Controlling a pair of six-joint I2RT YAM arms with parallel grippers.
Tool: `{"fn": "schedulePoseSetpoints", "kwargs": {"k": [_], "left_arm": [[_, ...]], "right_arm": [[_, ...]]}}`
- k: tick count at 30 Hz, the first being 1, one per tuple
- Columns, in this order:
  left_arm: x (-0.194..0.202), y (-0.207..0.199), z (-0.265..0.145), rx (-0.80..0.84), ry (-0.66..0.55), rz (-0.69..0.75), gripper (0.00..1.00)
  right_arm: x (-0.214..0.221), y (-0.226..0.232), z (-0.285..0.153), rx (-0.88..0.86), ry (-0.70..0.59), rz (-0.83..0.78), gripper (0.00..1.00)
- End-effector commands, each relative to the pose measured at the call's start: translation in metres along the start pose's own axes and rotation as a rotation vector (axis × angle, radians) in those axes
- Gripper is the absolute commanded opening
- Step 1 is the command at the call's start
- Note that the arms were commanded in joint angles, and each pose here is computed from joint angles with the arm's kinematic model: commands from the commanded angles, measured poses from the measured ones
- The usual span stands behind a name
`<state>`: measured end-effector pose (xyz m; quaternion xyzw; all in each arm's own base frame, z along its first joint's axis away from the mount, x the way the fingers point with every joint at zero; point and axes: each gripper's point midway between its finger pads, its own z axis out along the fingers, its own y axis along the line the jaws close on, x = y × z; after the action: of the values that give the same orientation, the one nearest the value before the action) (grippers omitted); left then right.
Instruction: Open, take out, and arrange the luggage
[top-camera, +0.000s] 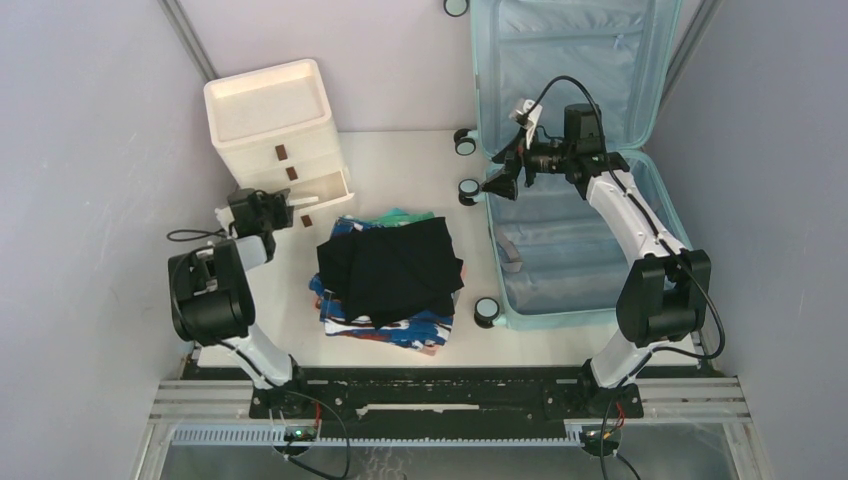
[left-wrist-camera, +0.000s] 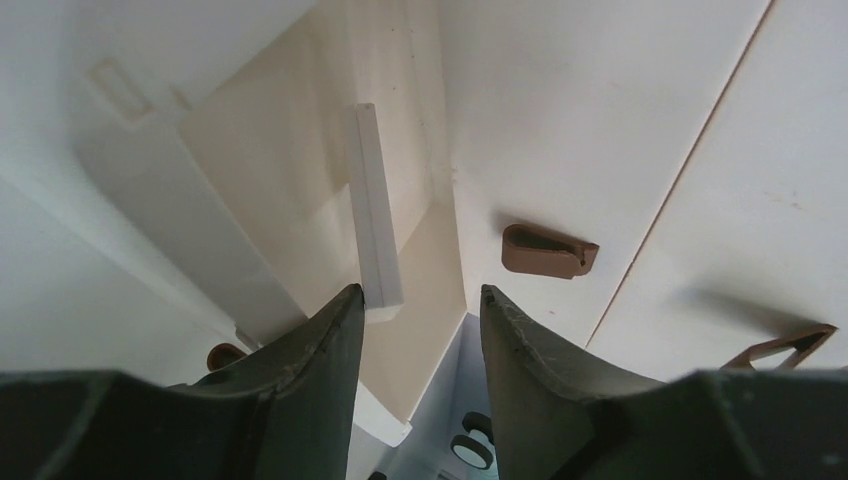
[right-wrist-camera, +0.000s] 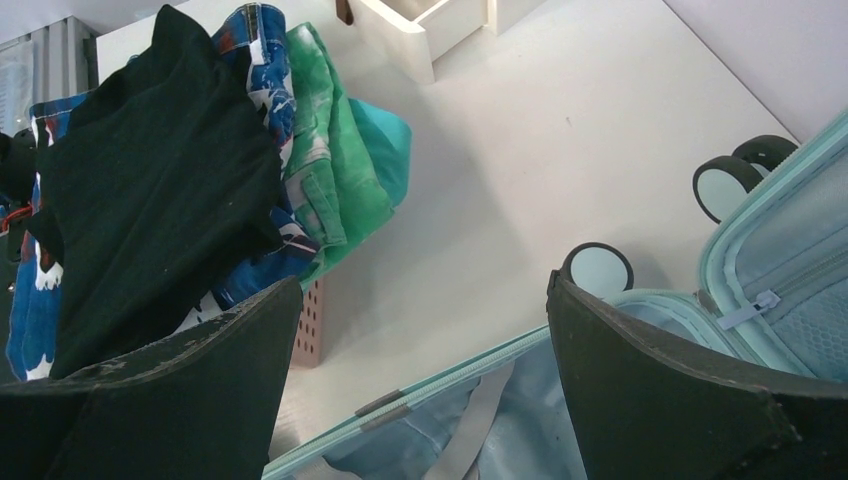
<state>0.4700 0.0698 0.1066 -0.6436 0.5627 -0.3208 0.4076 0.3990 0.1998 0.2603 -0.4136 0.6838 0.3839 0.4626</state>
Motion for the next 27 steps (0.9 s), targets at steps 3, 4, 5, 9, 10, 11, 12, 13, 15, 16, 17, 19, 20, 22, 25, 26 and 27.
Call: {"fn": "schedulePoseSetpoints", "kwargs": {"k": [3,4,5,9,10,11,12,13,15,16,17,19,20,22,25,26,27], "left_arm": [[-0.015,-0.043,-0.029,0.074,-0.052,0.064,0.52],[-0.015,-0.042,-0.033,0.068,-0.055,0.086,0.52],[-0.015,-0.045,-0.038,0.069,-0.057,0.113,0.52],[-0.014,-0.046,-0.056,0.059,-0.054,0.213,0.50],[-0.013,-0.046,-0.061,0.056,-0.053,0.233,0.49],[-0.012,-0.044,-0.066,0.053,-0.050,0.250,0.48],[-0.012,-0.040,-0.070,0.046,-0.049,0.263,0.46],[-0.012,-0.040,-0.076,0.051,-0.049,0.271,0.44],[-0.009,-0.028,-0.084,0.041,-0.043,0.276,0.39],[-0.009,-0.022,-0.088,0.036,-0.043,0.275,0.34],[-0.007,-0.014,-0.091,0.030,-0.039,0.274,0.29],[-0.006,0.001,-0.097,0.013,-0.039,0.272,0.19],[-0.006,0.009,-0.099,0.001,-0.044,0.271,0.14],[-0.008,0.025,-0.103,-0.024,-0.057,0.268,0.06],[-0.008,0.043,-0.102,-0.056,-0.058,0.263,0.00],[-0.007,0.047,-0.099,-0.059,-0.055,0.264,0.00],[-0.006,0.049,-0.095,-0.056,-0.048,0.269,0.00]], "right_arm": [[-0.018,0.003,-0.010,0.012,-0.039,-0.056,1.00],[-0.018,0.003,-0.010,0.013,-0.040,-0.056,1.00],[-0.018,0.003,-0.010,0.012,-0.040,-0.054,1.00],[-0.017,0.003,-0.011,0.012,-0.040,-0.052,1.00],[-0.017,0.004,-0.011,0.011,-0.040,-0.050,1.00],[-0.017,0.004,-0.011,0.010,-0.040,-0.050,0.99],[-0.017,0.003,-0.011,0.011,-0.040,-0.050,1.00],[-0.016,0.004,-0.011,0.011,-0.039,-0.048,1.00],[-0.015,0.004,-0.011,0.011,-0.038,-0.047,1.00],[-0.015,0.004,-0.011,0.011,-0.038,-0.046,1.00],[-0.014,0.004,-0.011,0.011,-0.036,-0.043,1.00],[-0.013,0.004,-0.011,0.013,-0.035,-0.041,1.00],[-0.012,0.004,-0.011,0.012,-0.034,-0.039,1.00],[-0.011,0.004,-0.011,0.012,-0.031,-0.034,1.00],[-0.009,0.004,-0.011,0.012,-0.029,-0.029,1.00],[-0.009,0.004,-0.011,0.011,-0.028,-0.028,1.00],[-0.008,0.003,-0.012,0.014,-0.028,-0.027,1.00]]}}
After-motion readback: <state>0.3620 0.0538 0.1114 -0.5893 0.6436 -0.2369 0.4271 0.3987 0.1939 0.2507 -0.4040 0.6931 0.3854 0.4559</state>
